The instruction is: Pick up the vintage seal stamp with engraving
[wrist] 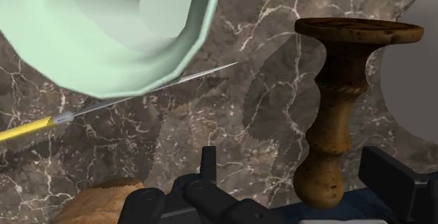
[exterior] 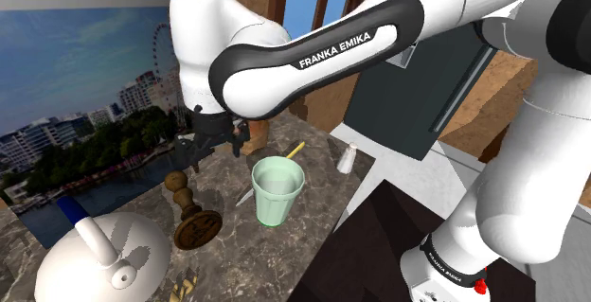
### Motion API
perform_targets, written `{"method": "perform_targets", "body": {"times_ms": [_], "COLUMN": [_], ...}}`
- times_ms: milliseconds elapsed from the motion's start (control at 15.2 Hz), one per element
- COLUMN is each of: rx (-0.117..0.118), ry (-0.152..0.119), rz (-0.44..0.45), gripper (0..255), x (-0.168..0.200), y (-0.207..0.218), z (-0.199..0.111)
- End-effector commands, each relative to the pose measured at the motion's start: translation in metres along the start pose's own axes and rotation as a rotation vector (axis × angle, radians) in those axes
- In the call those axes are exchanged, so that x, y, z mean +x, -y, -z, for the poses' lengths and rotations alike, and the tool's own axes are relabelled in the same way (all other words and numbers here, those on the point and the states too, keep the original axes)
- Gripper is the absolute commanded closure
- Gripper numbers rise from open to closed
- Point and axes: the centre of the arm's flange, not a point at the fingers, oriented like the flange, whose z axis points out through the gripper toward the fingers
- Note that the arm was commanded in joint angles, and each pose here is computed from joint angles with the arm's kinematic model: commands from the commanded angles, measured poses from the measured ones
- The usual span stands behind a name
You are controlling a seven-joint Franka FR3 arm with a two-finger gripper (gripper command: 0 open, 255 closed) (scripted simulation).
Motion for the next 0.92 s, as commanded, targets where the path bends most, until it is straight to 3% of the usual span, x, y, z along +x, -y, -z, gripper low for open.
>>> {"method": "perform_targets", "body": {"times_ms": [0,396,858], "rx": [-0.011,-0.042,-0.043], "ry": [0.009,0.037,0.037], "rz": [-0.001,-0.001,-0.001], "gripper": [0,0,0], "x": [0.007,0.025,0.024], "y": [0.023,0.084,0.088], "z": [-0.018,-0.072,-0.105]}}
